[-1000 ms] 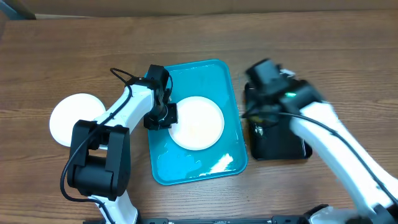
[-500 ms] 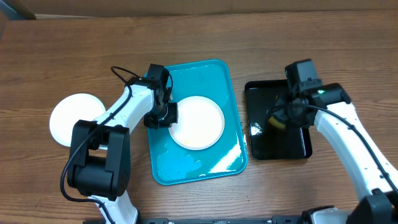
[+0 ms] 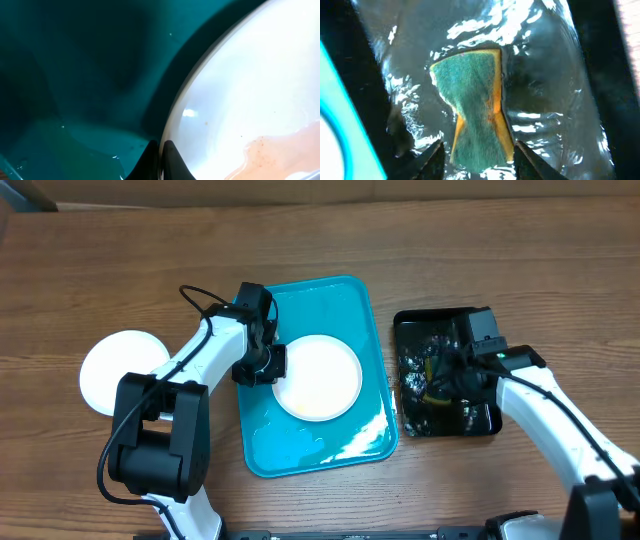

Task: Clean dirty plates on tray and stack at the side
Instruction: 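Return the sponge to the black tray with the right gripper, then lift the white plate with the left gripper and tilt it over the black tray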

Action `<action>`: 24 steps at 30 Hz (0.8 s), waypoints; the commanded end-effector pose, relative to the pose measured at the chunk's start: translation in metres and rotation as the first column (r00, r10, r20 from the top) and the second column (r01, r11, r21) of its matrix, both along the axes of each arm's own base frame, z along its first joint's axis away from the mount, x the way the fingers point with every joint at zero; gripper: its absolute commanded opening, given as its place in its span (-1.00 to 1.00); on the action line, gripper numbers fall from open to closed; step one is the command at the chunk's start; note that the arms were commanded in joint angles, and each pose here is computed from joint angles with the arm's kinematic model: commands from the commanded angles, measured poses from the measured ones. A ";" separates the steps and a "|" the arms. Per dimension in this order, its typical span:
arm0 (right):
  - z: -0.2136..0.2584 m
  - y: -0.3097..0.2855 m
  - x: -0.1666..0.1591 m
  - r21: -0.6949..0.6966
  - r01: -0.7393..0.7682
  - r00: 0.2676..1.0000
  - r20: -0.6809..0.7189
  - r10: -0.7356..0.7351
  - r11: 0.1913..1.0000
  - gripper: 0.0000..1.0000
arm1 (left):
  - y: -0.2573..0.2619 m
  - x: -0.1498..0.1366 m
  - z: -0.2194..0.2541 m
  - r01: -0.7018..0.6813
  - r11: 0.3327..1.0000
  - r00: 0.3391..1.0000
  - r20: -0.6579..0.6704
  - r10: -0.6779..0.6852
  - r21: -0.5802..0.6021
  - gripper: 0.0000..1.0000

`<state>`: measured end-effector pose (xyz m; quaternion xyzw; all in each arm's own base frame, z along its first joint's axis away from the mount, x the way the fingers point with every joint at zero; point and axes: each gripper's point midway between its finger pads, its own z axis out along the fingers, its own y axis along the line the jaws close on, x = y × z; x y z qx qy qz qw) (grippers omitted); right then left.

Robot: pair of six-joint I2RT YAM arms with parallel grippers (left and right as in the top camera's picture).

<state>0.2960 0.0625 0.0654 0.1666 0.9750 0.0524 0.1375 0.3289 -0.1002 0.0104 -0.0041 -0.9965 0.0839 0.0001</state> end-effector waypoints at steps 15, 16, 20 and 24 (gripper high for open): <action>0.133 -0.072 -0.058 0.062 0.235 0.937 0.251 -0.242 0.970 0.78 | -0.045 0.033 0.110 0.116 0.967 0.972 0.228 -0.064 -0.226 -0.92; 0.132 -0.074 -0.058 0.058 0.240 0.937 0.247 -0.247 0.969 0.78 | -0.046 0.036 0.118 0.118 0.966 0.967 0.249 -0.059 -0.229 -0.92; 0.130 -0.078 -0.057 0.055 0.253 0.937 0.236 -0.259 0.966 0.78 | -0.055 0.044 0.151 0.137 0.959 0.944 0.326 -0.050 -0.248 -0.92; 0.128 -0.078 -0.056 0.054 0.254 0.938 0.230 -0.259 0.966 0.78 | -0.084 0.053 0.182 0.197 0.947 0.903 0.424 -0.074 -0.254 -0.92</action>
